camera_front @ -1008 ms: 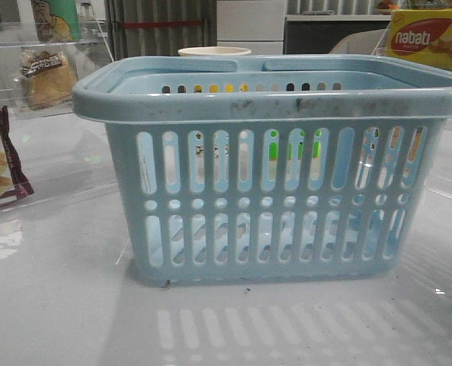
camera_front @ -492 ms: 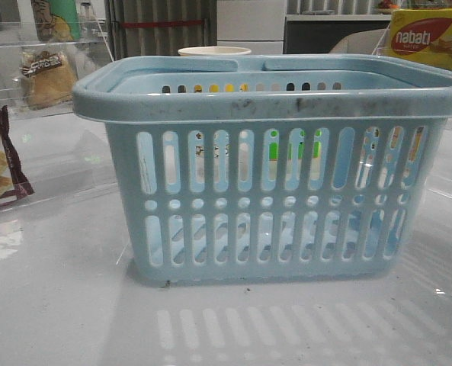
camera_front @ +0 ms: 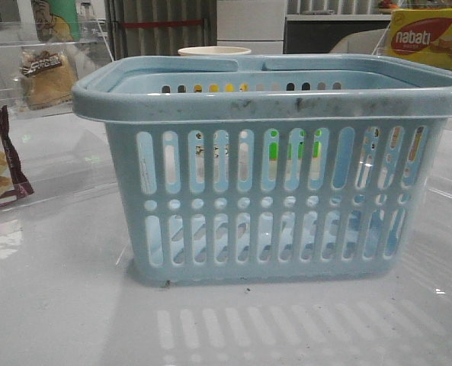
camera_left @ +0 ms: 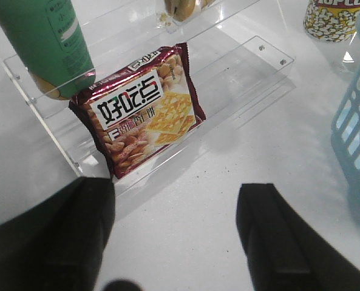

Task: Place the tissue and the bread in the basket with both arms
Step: 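Grasp the white tissue pack with the right gripper and lift it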

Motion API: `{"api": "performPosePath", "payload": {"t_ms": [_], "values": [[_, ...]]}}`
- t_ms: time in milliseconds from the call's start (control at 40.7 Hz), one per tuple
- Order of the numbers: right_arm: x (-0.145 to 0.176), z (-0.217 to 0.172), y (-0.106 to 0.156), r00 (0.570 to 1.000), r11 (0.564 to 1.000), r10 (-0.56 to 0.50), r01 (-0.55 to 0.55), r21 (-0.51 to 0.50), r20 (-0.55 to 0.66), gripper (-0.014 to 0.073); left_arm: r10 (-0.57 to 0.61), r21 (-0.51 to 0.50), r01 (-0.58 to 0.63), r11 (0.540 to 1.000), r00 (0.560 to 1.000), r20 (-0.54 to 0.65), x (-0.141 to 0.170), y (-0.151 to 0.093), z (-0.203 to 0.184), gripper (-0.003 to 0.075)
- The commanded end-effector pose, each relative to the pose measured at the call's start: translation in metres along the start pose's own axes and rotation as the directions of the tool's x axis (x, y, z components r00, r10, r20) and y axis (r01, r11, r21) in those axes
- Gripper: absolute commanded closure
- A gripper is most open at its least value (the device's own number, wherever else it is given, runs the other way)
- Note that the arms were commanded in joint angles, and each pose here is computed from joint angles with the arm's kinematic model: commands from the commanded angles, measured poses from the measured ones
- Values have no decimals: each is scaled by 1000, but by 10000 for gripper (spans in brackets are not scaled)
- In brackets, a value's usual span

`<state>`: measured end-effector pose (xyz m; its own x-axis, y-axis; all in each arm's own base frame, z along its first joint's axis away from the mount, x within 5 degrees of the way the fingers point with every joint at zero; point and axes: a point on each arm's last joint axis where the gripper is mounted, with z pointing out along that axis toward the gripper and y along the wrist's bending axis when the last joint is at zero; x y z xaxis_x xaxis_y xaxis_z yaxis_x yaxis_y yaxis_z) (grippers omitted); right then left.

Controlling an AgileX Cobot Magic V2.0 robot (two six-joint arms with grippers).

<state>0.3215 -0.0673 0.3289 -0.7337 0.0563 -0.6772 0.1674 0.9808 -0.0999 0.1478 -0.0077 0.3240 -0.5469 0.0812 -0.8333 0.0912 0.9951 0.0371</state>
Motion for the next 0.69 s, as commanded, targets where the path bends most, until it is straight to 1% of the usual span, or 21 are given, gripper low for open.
{"api": "performPosePath", "payload": {"t_ms": [0,98,246,492,566,664], "values": [[-22,-5,-8,995,1000,-7,4,30,103,75,-4,-8,5,1000,994,109,-16,1,-6,226],[-28,15,-8,996,1000,-8,6,28,94,75,-4,-8,5,1000,994,109,-16,1,-6,226],[-32,41,-6,994,1000,-12,9,23,111,75,-4,-8,5,1000,994,109,-16,1,-6,226],[-32,76,-4,992,1000,-25,22,20,126,80,-4,-8,5,1000,994,109,-16,1,-6,226],[-30,83,-4,992,999,-40,37,27,122,124,-4,-8,5,1000,994,109,-16,1,-6,226],[-30,84,-4,991,999,-45,41,29,123,261,-4,-8,5,1000,994,109,-16,1,-6,226]]}}
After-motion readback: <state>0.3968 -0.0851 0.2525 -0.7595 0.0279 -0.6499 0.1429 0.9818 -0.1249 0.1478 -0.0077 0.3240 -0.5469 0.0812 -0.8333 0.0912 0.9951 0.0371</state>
